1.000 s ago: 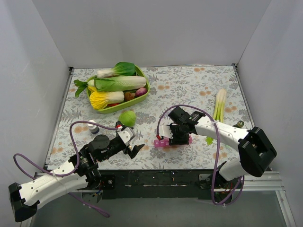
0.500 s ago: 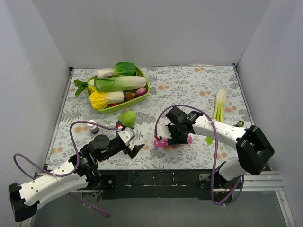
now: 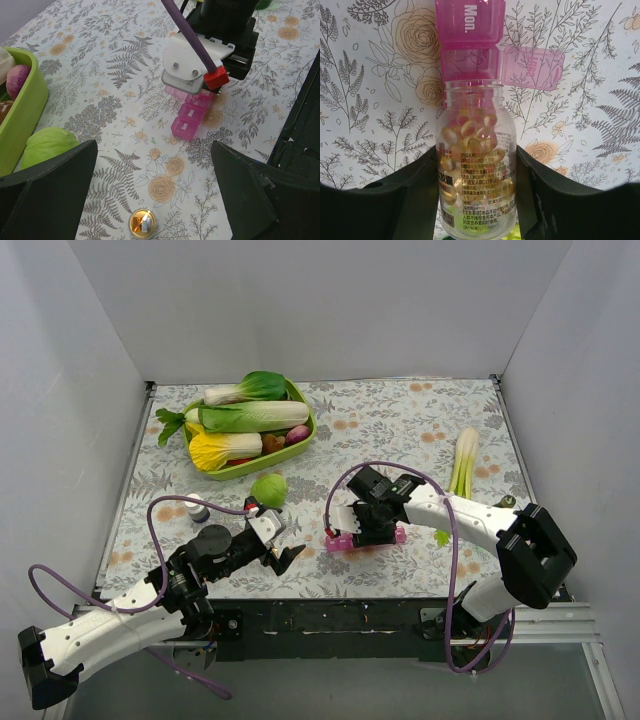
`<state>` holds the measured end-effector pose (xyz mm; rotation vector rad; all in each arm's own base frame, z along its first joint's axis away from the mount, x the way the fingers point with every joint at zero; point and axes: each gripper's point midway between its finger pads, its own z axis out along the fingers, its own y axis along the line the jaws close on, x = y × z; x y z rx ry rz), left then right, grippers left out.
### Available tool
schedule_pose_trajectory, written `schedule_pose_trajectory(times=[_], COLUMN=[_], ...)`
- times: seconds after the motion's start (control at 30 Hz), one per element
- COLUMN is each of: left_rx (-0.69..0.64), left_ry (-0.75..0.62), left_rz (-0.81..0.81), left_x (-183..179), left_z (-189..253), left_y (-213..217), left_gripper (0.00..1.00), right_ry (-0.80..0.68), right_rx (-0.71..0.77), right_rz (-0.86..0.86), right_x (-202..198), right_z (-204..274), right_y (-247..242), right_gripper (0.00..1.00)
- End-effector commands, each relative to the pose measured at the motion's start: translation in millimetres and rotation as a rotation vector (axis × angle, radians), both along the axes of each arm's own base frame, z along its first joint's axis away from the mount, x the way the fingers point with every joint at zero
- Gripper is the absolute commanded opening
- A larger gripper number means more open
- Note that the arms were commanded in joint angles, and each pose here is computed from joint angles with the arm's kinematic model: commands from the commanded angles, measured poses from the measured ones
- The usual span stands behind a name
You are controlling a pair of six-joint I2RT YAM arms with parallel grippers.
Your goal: Sort the pills into containers
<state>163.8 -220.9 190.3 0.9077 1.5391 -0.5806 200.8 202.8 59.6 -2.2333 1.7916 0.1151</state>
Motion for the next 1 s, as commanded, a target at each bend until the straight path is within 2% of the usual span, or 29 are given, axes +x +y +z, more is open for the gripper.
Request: schedule_pose_trajectory(times=[0.0, 0.97], left_rx=[0.002, 0.001], left_ry=[-0.017, -0.016], left_rz=[-0.005, -0.009], left_x=[0.2, -0.6], left_z=[4.5, 4.5], left_y=[0.8, 0.5], left_gripper=[0.98, 0.98], right_ry=[-0.017, -0.046], right_rx=[0.001, -0.062], right_rz=[0.016, 0.036], right_x=[4.6, 7.0], right_z=[11.0, 9.9], right_y=[6.4, 5.7], right_gripper=[0.04, 0.04])
